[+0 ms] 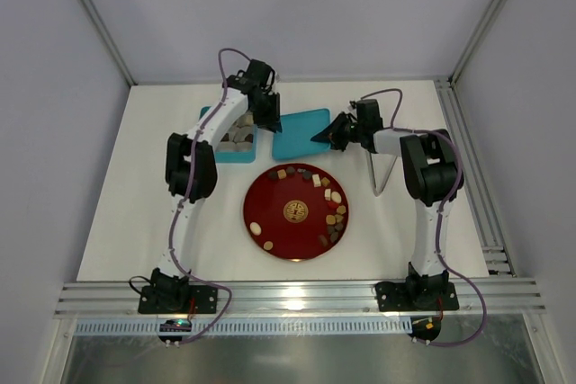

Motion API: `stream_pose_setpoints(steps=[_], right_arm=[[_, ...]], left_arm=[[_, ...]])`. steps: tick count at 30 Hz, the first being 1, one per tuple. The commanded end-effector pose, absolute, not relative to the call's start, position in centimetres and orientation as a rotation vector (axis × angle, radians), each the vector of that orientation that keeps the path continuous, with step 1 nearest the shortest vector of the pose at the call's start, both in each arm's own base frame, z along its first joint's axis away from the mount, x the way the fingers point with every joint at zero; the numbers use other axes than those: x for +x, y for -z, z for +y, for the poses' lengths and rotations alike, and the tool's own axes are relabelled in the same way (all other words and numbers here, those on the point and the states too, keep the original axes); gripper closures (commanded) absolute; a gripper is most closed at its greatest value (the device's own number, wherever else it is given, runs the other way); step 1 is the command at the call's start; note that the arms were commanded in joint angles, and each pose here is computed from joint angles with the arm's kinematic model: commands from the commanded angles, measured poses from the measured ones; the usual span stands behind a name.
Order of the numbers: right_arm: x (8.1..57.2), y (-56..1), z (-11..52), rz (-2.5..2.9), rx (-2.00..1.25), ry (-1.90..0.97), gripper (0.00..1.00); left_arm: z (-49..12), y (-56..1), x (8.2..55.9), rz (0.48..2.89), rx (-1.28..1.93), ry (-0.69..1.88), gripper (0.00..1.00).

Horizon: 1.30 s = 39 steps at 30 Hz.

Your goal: Pack the chocolate

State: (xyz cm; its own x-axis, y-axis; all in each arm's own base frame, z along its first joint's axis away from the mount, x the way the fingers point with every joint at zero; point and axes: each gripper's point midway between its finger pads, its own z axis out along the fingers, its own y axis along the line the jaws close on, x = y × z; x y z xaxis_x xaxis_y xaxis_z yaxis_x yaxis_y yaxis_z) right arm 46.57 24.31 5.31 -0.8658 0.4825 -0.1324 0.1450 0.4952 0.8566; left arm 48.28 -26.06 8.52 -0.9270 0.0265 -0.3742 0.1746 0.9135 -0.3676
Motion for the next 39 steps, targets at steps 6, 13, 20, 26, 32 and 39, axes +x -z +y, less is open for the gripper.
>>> stream_pose_setpoints(steps=[6, 13, 20, 26, 32, 39], right_arm=[[47.8, -14.4, 24.5, 2.247, 0.449, -1.382, 0.96], [47.9, -20.3, 23.9, 2.225, 0.471, -1.342, 0.96], [47.1, -25.7, 23.1, 2.233, 0.501, -1.294, 0.96], [45.2, -28.9, 22.6, 2.276, 0.505, -1.26, 0.96], [43.7, -31.4, 22.2, 2.294, 0.469, -1.207, 0.96], [42.2, -33.0, 23.1, 2.32, 0.406, -1.157, 0.96]], left_arm=[[-25.7, -20.8, 50.0, 2.348, 0.269, 0.519, 0.53], [-27.3, -26.5, 45.9, 2.114, 0.446, 0.415, 0.3], [-28.2, -32.6, 39.1, 1.73, 0.6, 0.318, 0.21], [-28.1, -33.1, 37.6, 1.578, 0.646, 0.238, 0.19], [-31.4, -32.6, 35.2, 1.328, 0.79, 0.059, 0.16], [-32.6, -32.7, 36.5, 1.214, 0.802, -0.063, 0.18]])
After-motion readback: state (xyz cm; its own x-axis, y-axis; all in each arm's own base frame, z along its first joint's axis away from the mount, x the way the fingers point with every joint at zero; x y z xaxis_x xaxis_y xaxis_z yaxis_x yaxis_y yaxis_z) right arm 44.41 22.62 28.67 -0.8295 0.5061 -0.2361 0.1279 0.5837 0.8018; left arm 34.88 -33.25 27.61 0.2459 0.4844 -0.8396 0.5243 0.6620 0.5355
